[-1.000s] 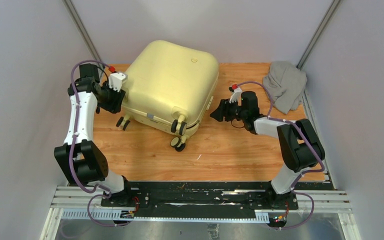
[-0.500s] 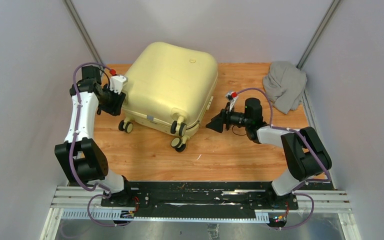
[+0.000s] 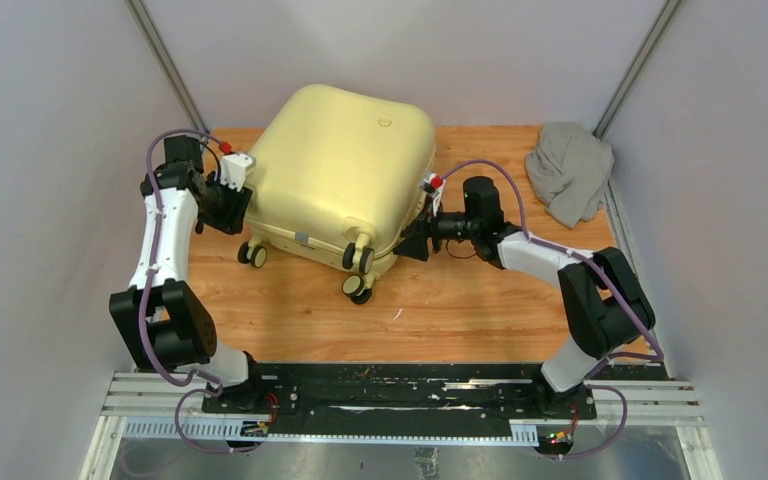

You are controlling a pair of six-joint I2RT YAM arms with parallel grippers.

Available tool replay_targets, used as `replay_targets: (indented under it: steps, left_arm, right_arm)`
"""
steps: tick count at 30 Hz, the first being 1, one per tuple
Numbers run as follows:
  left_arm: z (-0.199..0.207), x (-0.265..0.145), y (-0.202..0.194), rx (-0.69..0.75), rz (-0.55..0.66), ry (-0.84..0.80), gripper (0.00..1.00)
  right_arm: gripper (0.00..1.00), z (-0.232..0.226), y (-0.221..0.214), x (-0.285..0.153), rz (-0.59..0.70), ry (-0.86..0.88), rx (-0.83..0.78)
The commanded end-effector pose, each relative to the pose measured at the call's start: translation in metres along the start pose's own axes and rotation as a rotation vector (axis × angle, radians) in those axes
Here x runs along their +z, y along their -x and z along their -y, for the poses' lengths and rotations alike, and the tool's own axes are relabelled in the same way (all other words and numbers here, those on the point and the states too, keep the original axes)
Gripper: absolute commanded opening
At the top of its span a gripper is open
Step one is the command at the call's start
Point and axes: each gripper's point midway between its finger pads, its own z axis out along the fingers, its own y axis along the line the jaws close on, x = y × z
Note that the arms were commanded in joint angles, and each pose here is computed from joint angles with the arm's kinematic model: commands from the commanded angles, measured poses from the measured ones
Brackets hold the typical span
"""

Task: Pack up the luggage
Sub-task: Zip the luggage at the center of the board.

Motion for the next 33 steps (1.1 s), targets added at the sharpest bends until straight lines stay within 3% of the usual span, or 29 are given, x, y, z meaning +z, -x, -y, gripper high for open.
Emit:
replay_targets:
  steps: [1,3,4,7,8,11,14,16,23,27,33]
  left_arm:
    - [0.010,-0.024,0.025,0.073,0.148,0.012,0.00]
    - [0.017,-0.024,0.018,0.085,0.150,-0.002,0.05]
    - [0.020,-0.026,0.015,0.096,0.154,-0.001,0.15]
    - [0.023,-0.040,0.012,0.133,0.176,0.034,0.64]
    - [0.025,-0.048,0.014,0.157,0.194,0.047,0.75]
    - [0.037,-0.081,0.026,0.256,0.288,0.058,0.91]
    - [0.065,-0.114,0.041,0.402,0.410,-0.006,0.98]
    - [0.088,-0.126,0.046,0.575,0.463,-0.047,1.00]
    - [0.171,-0.109,0.040,1.387,0.416,-0.084,1.00]
    - [0.192,-0.091,0.041,1.815,0.385,-0.083,1.00]
    - [0.236,-0.079,0.055,2.174,0.523,-0.164,1.00]
  right_arm:
    - [0.66,0.004,-0.034,0.010,-0.160,-0.022,0.000]
    - [0.64,0.008,-0.041,0.011,-0.188,-0.049,0.008]
    - [0.63,0.009,-0.043,0.010,-0.191,-0.057,0.011]
    - [0.63,0.014,-0.046,0.008,-0.197,-0.100,0.018]
    - [0.63,0.017,-0.047,0.005,-0.198,-0.131,0.020]
    - [0.67,0.023,-0.047,-0.005,-0.192,-0.223,0.020]
    - [0.68,0.020,-0.040,-0.011,-0.152,-0.248,0.023]
    - [0.69,0.016,-0.036,-0.013,-0.137,-0.245,0.030]
    - [0.69,0.019,-0.041,-0.023,-0.141,-0.245,0.091]
    - [0.70,0.016,-0.045,-0.021,-0.141,-0.203,0.119]
    - [0.71,0.006,-0.034,-0.009,-0.097,-0.086,0.116]
